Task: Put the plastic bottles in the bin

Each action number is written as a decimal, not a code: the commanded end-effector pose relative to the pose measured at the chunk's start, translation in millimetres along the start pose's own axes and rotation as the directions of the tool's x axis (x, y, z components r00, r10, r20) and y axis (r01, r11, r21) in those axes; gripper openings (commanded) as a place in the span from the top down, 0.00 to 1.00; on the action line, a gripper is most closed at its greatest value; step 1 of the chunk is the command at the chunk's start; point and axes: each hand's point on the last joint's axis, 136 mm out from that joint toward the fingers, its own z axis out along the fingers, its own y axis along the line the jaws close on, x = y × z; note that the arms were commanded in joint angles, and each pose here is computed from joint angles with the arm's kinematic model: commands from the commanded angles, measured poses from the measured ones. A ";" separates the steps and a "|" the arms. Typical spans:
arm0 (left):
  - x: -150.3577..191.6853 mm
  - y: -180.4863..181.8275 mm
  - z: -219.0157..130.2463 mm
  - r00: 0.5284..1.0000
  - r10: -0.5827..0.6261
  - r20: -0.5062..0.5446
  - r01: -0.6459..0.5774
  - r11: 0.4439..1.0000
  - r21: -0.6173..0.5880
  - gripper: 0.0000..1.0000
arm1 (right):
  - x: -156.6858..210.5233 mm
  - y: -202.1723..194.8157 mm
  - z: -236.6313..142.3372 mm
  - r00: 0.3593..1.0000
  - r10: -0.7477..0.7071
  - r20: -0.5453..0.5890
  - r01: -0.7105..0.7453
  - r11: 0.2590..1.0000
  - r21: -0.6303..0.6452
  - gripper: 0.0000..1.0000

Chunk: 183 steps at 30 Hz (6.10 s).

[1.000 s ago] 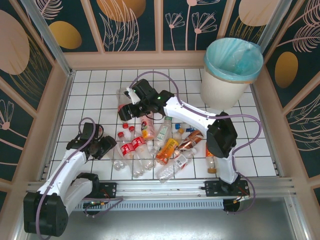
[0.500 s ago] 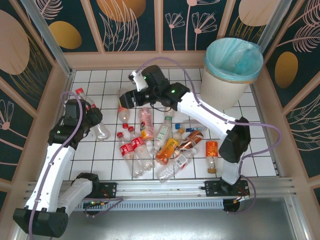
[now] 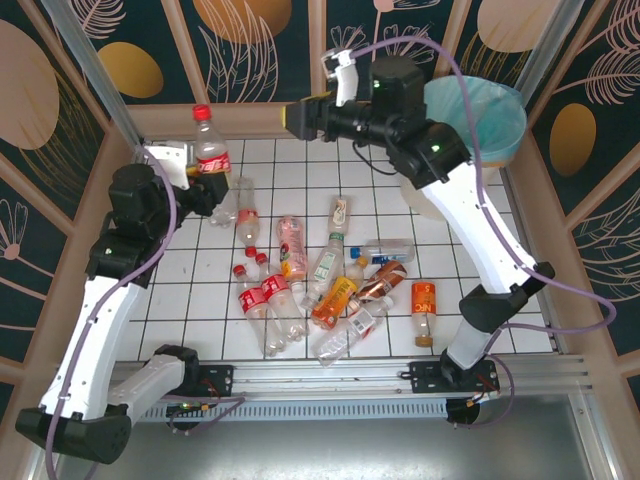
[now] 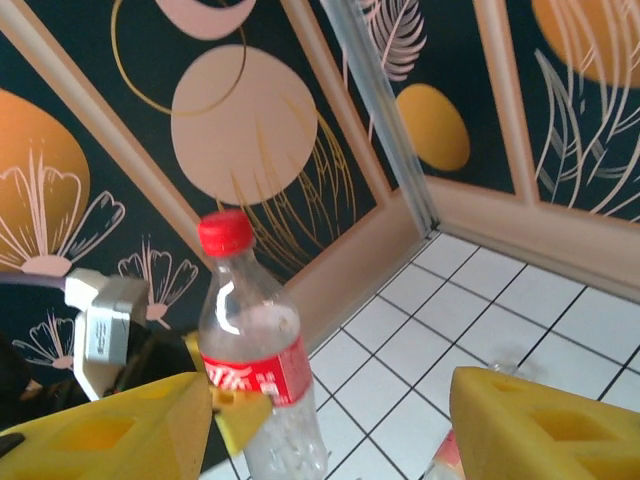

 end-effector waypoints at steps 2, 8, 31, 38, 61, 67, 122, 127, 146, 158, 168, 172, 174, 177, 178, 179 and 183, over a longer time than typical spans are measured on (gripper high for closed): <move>-12.1 -62.4 13.8 0.991 0.095 0.091 -0.115 0.963 0.242 0.62 | -2.0 11.1 -19.9 1.000 -0.021 -0.018 0.021 1.000 -0.004 0.35; 19.5 -107.7 41.1 0.983 0.180 0.027 -0.179 0.932 0.314 0.62 | 3.8 7.7 -20.9 0.998 -0.041 -0.039 0.041 0.999 0.011 0.34; 33.6 -141.5 45.4 0.989 0.147 0.037 -0.150 0.923 0.355 0.62 | 66.5 -13.8 -15.7 0.975 0.027 -0.222 -0.009 0.997 0.078 0.39; 33.0 -142.5 46.0 0.988 0.151 0.039 -0.155 0.922 0.355 0.60 | 59.1 -11.8 -21.2 0.982 0.009 -0.191 0.007 0.997 0.083 0.54; -34.6 -147.9 54.9 0.980 0.137 0.142 -0.173 0.944 0.281 0.13 | -134.5 -183.6 -197.5 0.897 -0.390 0.210 0.016 0.503 0.864 1.00; -27.0 -157.9 64.3 0.984 0.137 0.110 -0.166 0.928 0.332 0.14 | -140.5 -229.7 -230.0 0.889 -0.409 0.206 -0.053 0.354 0.934 1.00; 41.5 -83.1 98.7 0.980 -0.001 -0.198 -0.014 0.997 -0.075 0.13 | -22.9 -280.1 -149.9 0.996 -0.046 0.074 -0.036 0.559 0.829 0.48; 77.0 -69.4 91.4 0.945 -0.112 -0.307 0.065 0.985 -0.159 0.13 | -15.3 -223.9 -121.4 0.995 -0.086 0.058 0.011 0.638 0.770 0.48; 199.2 32.9 -26.5 0.871 -0.436 -0.227 0.242 0.782 -0.574 0.14 | 260.3 -61.5 45.9 0.859 0.166 -0.484 -0.039 0.965 0.261 0.51; 170.8 69.0 -87.9 0.905 -0.424 0.037 0.351 0.693 -0.630 0.12 | 372.6 -9.4 139.1 0.685 0.168 -0.709 -0.030 0.979 0.203 0.48; 156.4 80.7 -103.2 0.919 -0.363 0.151 0.375 0.692 -0.617 0.12 | 418.9 -30.7 178.2 0.644 0.203 -0.738 0.039 0.954 0.298 0.46; 158.3 80.6 -98.5 0.934 -0.329 0.140 0.343 0.715 -0.610 0.12 | 427.0 -39.1 185.6 0.635 0.208 -0.743 0.065 0.945 0.320 0.44; 162.4 80.6 -95.0 0.939 -0.320 0.125 0.327 0.720 -0.612 0.12 | 431.4 -41.6 188.2 0.627 0.210 -0.750 0.069 0.944 0.322 0.44; 163.9 79.3 -91.5 0.942 -0.315 0.115 0.318 0.728 -0.607 0.11 | 438.8 -44.5 191.3 0.614 0.212 -0.761 0.075 0.943 0.324 0.44; 163.6 78.9 -91.2 0.942 -0.314 0.117 0.318 0.731 -0.603 0.11 | 440.5 -44.3 192.0 0.610 0.213 -0.763 0.073 0.944 0.322 0.44; 163.7 79.0 -91.1 0.943 -0.312 0.118 0.318 0.732 -0.602 0.11 | 442.4 -43.9 193.0 0.607 0.212 -0.766 0.070 0.946 0.317 0.44; 162.4 78.5 -92.2 0.943 -0.308 0.126 0.321 0.740 -0.592 0.10 | 450.0 -41.1 195.5 0.594 0.215 -0.776 0.052 0.952 0.303 0.44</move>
